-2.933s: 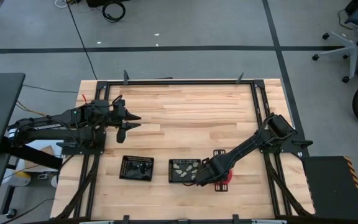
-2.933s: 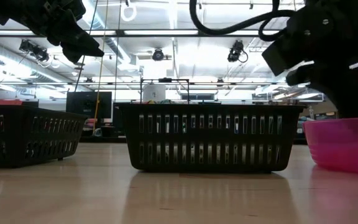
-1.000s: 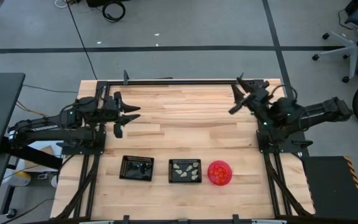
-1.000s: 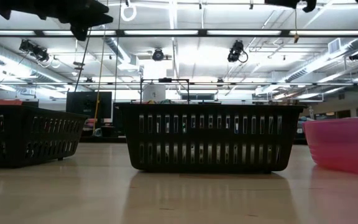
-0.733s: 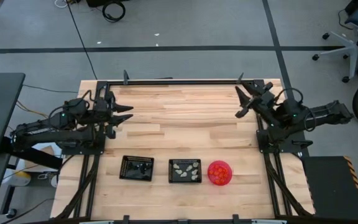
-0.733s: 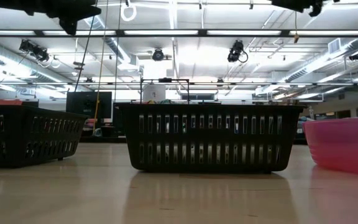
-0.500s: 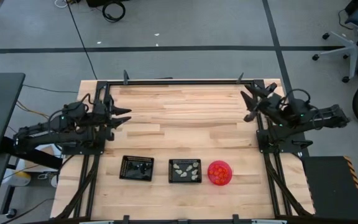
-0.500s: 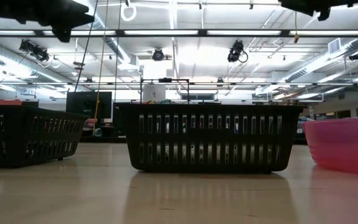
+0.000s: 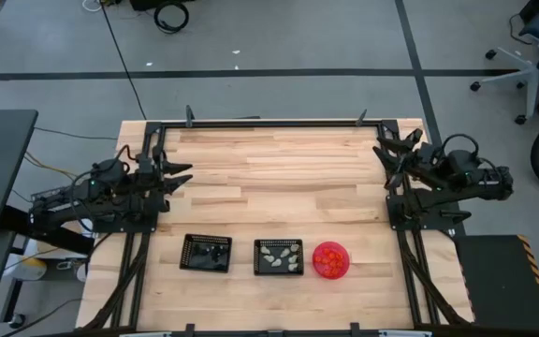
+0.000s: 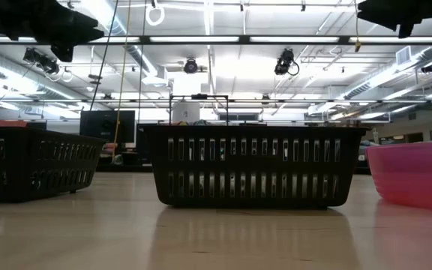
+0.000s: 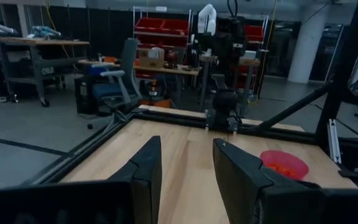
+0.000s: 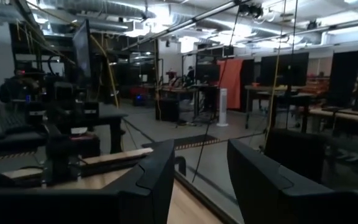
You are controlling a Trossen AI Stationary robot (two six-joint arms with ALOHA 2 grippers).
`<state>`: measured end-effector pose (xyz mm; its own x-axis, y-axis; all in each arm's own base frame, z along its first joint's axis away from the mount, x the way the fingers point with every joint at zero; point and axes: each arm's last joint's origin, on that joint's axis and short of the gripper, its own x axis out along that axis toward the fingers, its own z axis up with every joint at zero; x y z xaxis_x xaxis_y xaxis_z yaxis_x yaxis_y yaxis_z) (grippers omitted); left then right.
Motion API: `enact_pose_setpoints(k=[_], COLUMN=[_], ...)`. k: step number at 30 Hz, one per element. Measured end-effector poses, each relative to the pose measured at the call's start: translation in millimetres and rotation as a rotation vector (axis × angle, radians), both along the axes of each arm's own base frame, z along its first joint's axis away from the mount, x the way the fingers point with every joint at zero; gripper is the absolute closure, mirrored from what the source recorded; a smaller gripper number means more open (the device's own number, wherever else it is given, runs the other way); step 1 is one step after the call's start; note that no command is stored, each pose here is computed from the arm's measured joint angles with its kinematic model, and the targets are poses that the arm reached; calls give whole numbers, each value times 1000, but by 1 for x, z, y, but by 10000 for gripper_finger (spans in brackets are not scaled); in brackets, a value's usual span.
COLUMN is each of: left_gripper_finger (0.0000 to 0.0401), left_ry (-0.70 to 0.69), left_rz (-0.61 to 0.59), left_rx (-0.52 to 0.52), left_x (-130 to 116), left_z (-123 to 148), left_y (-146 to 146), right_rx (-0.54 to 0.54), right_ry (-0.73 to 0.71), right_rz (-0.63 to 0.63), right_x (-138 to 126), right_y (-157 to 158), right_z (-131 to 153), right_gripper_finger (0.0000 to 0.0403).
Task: Sort Halloween decoration
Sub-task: Return to Home Position
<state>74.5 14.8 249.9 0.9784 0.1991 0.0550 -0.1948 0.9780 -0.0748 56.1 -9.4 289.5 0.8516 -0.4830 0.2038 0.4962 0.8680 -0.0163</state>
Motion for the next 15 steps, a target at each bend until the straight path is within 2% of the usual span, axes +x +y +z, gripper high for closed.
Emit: enact_pose_setpoints(k=[5, 9, 15], left_gripper_finger=[285, 285, 285], left_ry=[-64, -92, -123], left_rz=[-1, -1, 20], left_rx=[7, 6, 16], left_x=[6, 9, 6], left_z=[-16, -29, -29], left_y=[1, 2, 2], right_rx=[26, 23, 41], right_ry=[19, 16, 22], right_rz=[19, 15, -24], right_x=[-2, 5, 8], right_y=[0, 1, 0], right_z=[-8, -33, -40], right_gripper_finger=[252, 252, 252])
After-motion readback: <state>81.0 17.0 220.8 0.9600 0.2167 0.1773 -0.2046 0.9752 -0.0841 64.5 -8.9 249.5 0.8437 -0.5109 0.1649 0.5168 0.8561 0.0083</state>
